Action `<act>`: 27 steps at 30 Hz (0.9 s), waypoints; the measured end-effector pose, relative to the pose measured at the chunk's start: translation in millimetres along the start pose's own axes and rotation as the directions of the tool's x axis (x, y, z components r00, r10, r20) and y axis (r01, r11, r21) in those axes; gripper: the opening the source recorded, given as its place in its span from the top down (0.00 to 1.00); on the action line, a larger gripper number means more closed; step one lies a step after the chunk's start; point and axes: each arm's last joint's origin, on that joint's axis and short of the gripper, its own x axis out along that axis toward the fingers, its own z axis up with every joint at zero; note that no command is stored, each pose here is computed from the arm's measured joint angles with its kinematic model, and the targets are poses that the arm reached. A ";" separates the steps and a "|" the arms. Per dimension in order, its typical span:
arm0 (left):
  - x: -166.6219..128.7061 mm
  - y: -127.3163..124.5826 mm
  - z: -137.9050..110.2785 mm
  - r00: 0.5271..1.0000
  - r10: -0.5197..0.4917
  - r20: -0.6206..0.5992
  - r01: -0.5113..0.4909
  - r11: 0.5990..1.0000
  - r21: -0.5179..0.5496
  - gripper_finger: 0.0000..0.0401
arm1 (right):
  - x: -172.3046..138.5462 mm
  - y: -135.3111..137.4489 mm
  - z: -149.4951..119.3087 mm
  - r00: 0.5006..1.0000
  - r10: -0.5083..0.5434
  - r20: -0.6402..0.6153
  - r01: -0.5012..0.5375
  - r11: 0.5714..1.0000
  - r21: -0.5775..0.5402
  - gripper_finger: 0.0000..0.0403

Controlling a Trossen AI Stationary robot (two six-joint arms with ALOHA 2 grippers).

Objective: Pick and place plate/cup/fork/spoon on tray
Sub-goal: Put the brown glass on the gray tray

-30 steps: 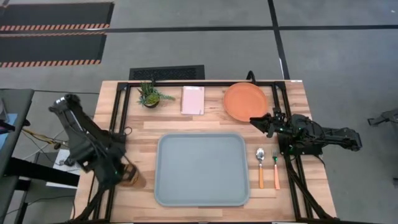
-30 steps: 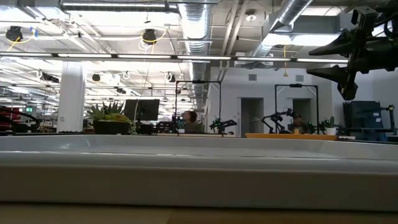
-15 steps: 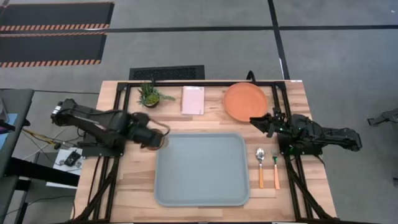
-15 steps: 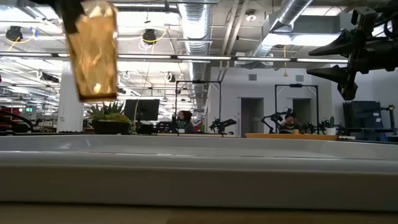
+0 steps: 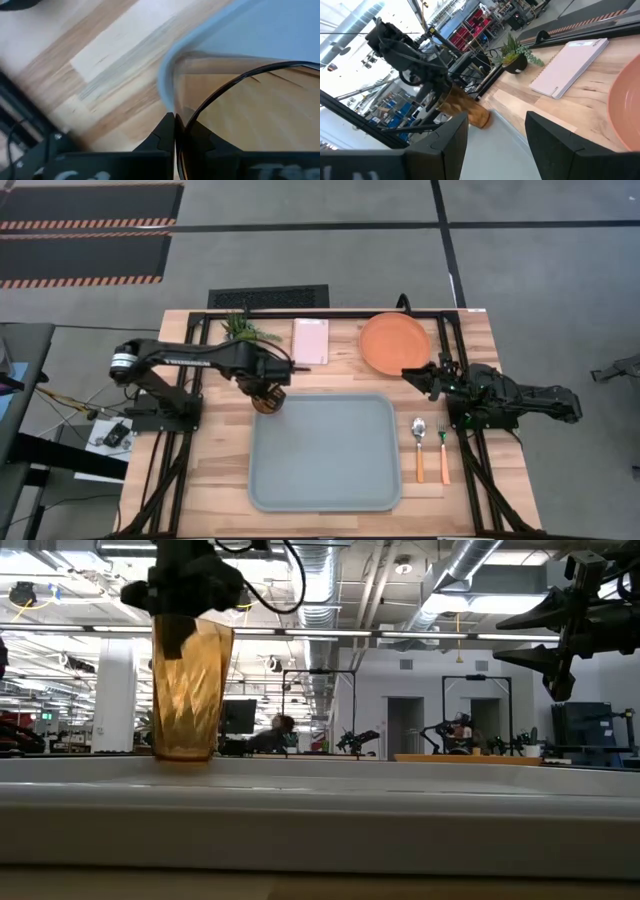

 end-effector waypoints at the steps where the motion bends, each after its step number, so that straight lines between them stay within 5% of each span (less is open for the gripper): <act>1: 1.9 -2.2 1.4 1.000 -0.004 0.004 0.004 1.000 0.008 1.00 | 0.0 0.0 0.0 1.000 0.000 0.000 0.000 1.000 0.000 0.45; 27: 5.6 -7.3 1.7 1.000 -0.008 0.003 0.008 0.997 0.079 1.00 | -0.2 -2.5 -2.4 0.999 -0.026 -0.027 0.026 1.000 -0.006 0.45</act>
